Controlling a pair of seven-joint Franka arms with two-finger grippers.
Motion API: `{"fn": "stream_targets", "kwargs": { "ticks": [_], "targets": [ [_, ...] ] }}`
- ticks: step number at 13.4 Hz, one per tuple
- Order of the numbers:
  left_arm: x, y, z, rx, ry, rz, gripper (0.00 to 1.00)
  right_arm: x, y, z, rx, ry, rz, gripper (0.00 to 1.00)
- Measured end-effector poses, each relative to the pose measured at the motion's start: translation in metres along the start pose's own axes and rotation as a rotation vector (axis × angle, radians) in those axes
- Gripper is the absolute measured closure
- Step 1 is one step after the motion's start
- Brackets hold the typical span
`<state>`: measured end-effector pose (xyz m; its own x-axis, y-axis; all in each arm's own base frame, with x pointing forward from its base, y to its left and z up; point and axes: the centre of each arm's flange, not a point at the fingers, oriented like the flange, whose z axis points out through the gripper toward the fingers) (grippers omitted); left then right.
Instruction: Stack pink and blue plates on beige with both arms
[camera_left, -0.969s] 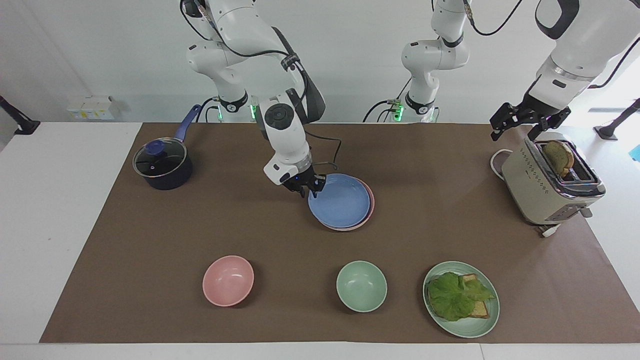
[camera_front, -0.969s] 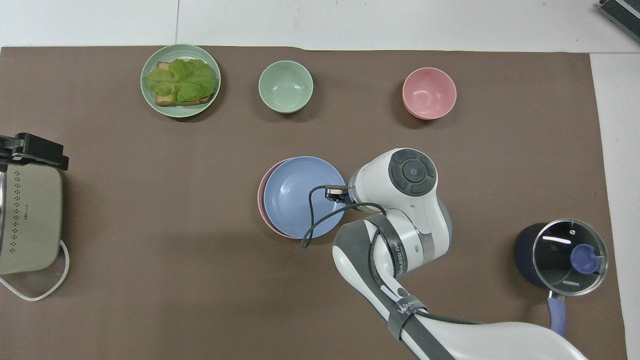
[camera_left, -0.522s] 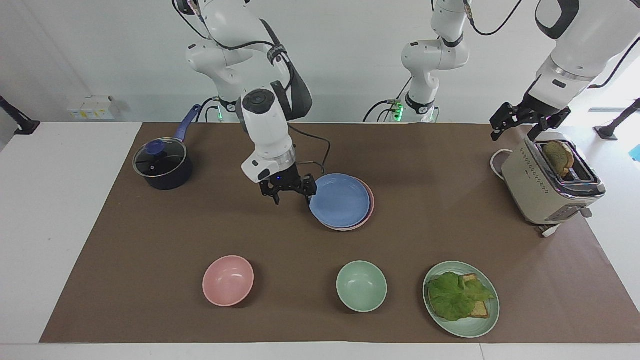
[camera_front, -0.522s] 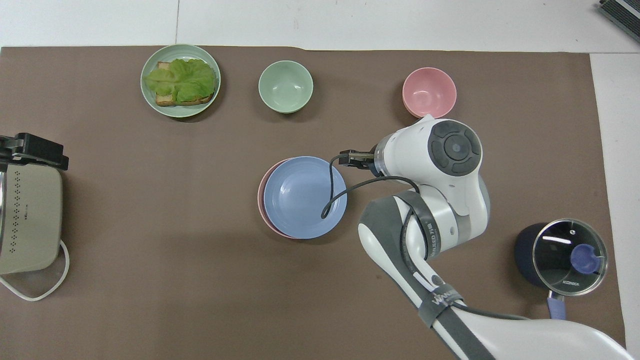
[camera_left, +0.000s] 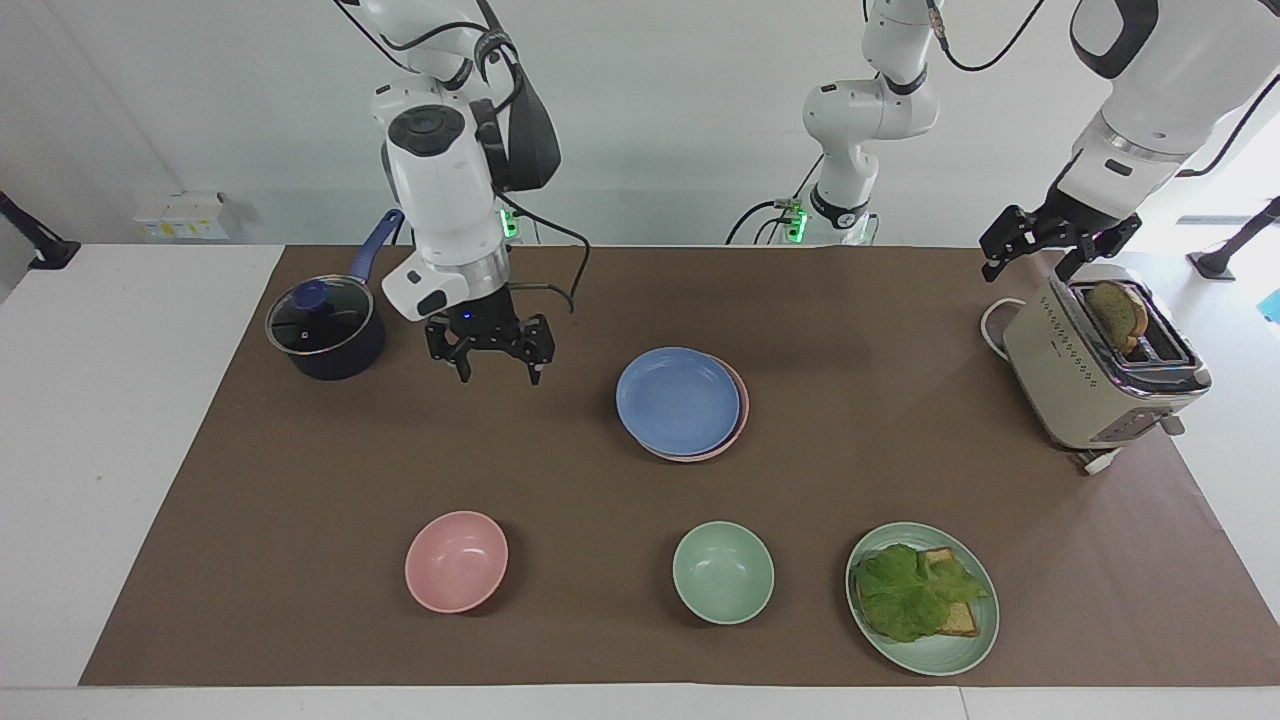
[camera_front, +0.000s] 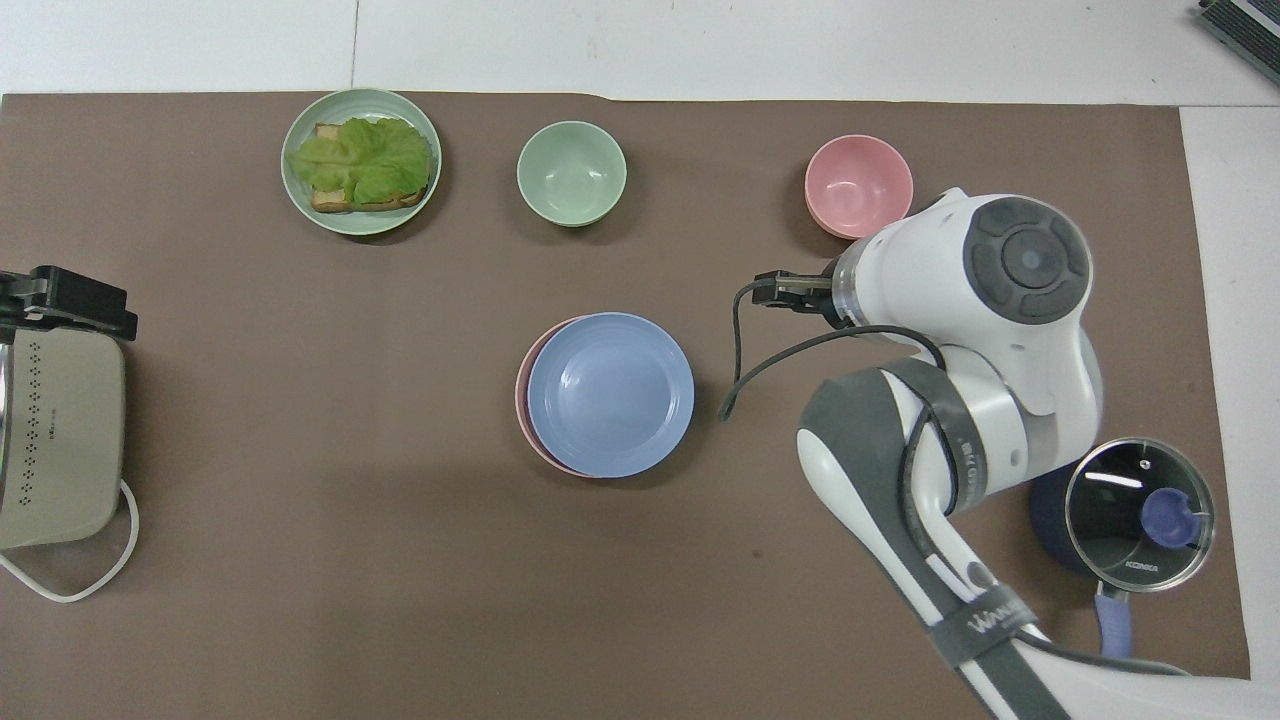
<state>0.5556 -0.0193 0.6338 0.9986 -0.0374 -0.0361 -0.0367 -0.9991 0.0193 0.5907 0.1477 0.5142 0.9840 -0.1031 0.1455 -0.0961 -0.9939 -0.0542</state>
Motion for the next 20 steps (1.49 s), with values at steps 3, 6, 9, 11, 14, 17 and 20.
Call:
{"fn": "stream_targets", "kwargs": {
  "ticks": [3,6,9,11,14,17,20],
  "targets": [
    [0.0,0.0,0.0,0.0,0.0,0.0,0.0,-0.003,0.044,-0.042,-0.008,-0.008,0.004,0.0],
    [0.0,0.0,0.0,0.0,0.0,0.0,0.0,-0.009,0.08,-0.077,-0.017,-0.028,0.001,0.0],
    [0.0,0.0,0.0,0.0,0.0,0.0,0.0,-0.009,0.107,-0.1,-0.028,-0.061,0.005,0.0],
    [0.0,0.0,0.0,0.0,0.0,0.0,0.0,-0.009,0.125,-0.111,-0.034,-0.086,0.007,0.0],
    [0.0,0.0,0.0,0.0,0.0,0.0,0.0,-0.012,0.158,-0.127,-0.04,-0.106,0.029,0.0],
    [0.0,0.0,0.0,0.0,0.0,0.0,0.0,-0.023,0.173,-0.147,-0.039,-0.113,0.04,0.0],
    [0.0,0.0,0.0,0.0,0.0,0.0,0.0,-0.036,0.174,-0.153,-0.037,-0.137,0.015,0.0]
  ]
}}
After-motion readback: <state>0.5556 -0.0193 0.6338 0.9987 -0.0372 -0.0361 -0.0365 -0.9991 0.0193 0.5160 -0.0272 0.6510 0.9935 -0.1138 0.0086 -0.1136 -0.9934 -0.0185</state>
